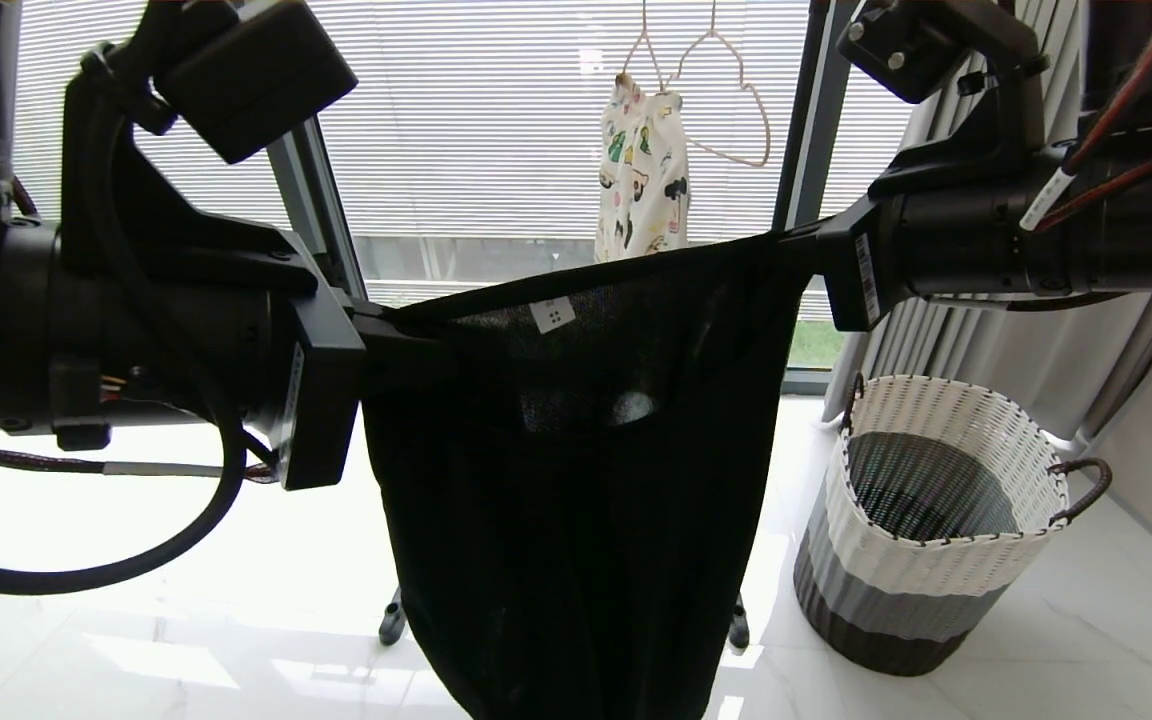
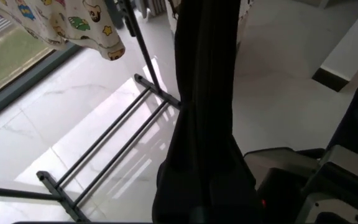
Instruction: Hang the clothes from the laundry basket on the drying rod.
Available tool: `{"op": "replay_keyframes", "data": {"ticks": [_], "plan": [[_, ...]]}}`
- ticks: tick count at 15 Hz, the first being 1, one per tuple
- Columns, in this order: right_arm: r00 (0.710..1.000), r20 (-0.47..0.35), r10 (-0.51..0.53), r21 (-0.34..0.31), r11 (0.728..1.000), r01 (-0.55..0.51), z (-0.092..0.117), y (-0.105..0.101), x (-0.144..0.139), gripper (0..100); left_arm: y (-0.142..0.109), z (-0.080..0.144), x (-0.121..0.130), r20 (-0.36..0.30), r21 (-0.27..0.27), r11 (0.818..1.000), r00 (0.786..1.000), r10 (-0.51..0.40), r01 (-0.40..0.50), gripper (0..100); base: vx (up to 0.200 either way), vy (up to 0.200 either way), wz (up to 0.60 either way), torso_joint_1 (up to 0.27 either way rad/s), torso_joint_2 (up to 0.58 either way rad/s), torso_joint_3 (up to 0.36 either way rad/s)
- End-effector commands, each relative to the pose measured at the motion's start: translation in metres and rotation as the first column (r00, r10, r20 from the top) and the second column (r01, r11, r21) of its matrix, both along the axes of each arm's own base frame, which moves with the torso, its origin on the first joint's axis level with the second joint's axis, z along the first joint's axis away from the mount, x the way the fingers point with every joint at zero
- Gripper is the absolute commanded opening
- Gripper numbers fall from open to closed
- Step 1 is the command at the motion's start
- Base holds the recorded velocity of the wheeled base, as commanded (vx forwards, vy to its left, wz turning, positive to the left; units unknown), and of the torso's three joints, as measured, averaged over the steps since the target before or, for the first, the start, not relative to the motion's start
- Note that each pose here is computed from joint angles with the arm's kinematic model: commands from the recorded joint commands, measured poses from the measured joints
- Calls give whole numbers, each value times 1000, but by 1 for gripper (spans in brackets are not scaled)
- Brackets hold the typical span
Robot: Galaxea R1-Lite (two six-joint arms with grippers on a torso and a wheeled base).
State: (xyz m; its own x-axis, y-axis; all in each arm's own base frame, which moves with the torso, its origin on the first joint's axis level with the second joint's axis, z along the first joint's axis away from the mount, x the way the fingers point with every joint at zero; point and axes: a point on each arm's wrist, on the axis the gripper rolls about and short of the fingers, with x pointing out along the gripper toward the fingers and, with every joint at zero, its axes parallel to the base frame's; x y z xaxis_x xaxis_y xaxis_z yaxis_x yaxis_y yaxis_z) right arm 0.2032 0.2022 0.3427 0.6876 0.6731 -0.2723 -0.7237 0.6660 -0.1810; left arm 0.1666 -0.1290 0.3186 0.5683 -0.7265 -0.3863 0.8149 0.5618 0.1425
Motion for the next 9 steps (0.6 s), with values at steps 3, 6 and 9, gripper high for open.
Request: {"op": "replay_keyframes", "data": {"ticks": [3,6,9], "plan": [[1000,-8,3,-8,1000,-3,-1,-1,-2,100,2,1,2,5,-3,1000,1000,17,-17,0,0,0,0,0,0,0],[999,-41,9,-40,999,-11,-1,-11,-13,100,8,0,10,9,1,998,998,59,-59,0,0,0,0,0,0,0],[991,-107,85,-56,994,-92,1,-34,-39,100,18,-7,22,-11,20,991,991,133,-133,0,0,0,0,0,0,0]]}}
